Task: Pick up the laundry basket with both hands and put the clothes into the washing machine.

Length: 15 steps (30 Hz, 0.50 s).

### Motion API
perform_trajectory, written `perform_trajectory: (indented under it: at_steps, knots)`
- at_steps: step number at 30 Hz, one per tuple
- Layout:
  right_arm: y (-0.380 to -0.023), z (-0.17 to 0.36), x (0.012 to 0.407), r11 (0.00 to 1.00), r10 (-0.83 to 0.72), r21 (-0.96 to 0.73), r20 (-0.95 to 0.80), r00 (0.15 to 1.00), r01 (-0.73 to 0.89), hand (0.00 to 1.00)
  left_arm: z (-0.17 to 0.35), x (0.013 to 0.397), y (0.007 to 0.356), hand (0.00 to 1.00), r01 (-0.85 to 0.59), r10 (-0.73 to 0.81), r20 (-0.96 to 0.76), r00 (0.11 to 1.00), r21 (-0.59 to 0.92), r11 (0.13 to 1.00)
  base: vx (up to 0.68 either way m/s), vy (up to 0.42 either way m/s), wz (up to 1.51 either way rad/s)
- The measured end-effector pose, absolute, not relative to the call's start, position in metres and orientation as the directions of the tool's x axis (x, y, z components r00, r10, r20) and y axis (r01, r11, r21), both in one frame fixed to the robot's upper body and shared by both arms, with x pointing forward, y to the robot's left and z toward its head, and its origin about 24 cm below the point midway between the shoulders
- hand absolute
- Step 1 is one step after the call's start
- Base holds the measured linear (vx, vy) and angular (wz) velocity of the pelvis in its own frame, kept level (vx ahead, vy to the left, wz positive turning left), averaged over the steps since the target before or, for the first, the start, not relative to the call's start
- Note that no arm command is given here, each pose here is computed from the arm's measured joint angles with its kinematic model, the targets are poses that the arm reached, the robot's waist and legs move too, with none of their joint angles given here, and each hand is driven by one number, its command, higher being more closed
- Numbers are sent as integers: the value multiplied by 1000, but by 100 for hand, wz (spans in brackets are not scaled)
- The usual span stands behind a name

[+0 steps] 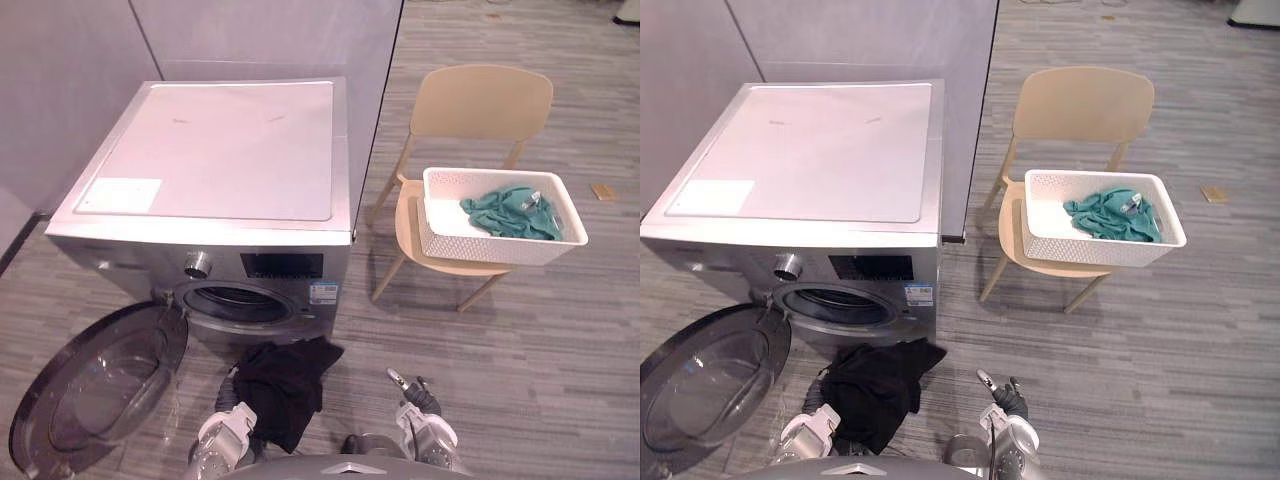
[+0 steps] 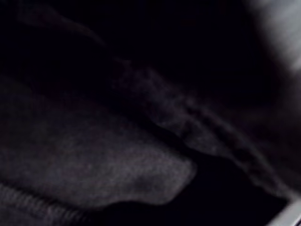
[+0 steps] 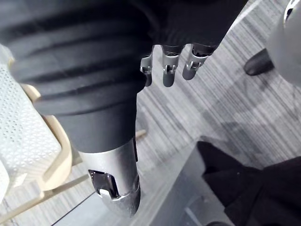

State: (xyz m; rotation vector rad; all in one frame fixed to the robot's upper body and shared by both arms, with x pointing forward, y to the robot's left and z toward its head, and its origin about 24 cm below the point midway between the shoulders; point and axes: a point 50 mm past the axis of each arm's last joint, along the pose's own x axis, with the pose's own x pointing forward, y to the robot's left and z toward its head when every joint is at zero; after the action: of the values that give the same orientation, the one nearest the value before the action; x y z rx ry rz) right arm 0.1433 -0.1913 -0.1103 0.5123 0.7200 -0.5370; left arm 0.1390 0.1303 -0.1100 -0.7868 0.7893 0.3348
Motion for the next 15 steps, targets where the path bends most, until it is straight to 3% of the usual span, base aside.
perform_trajectory:
  at_steps: [2, 9, 15]
  knots:
    - [-192, -114, 135, 751, -275, 229, -744, 609, 619, 0, -109, 140, 135, 100, -556, 9, -738, 675, -501, 664, 251, 354, -15]
    - [-192, -104, 146, 750, -272, 270, -706, 654, 603, 0, -93, 167, 152, 100, -557, 73, -668, 740, -548, 624, 47, 178, -25]
    - [-191, -80, 176, 749, -282, 344, -608, 742, 567, 0, -44, 234, 177, 100, -514, 209, -486, 849, -665, 542, -178, 36, -9]
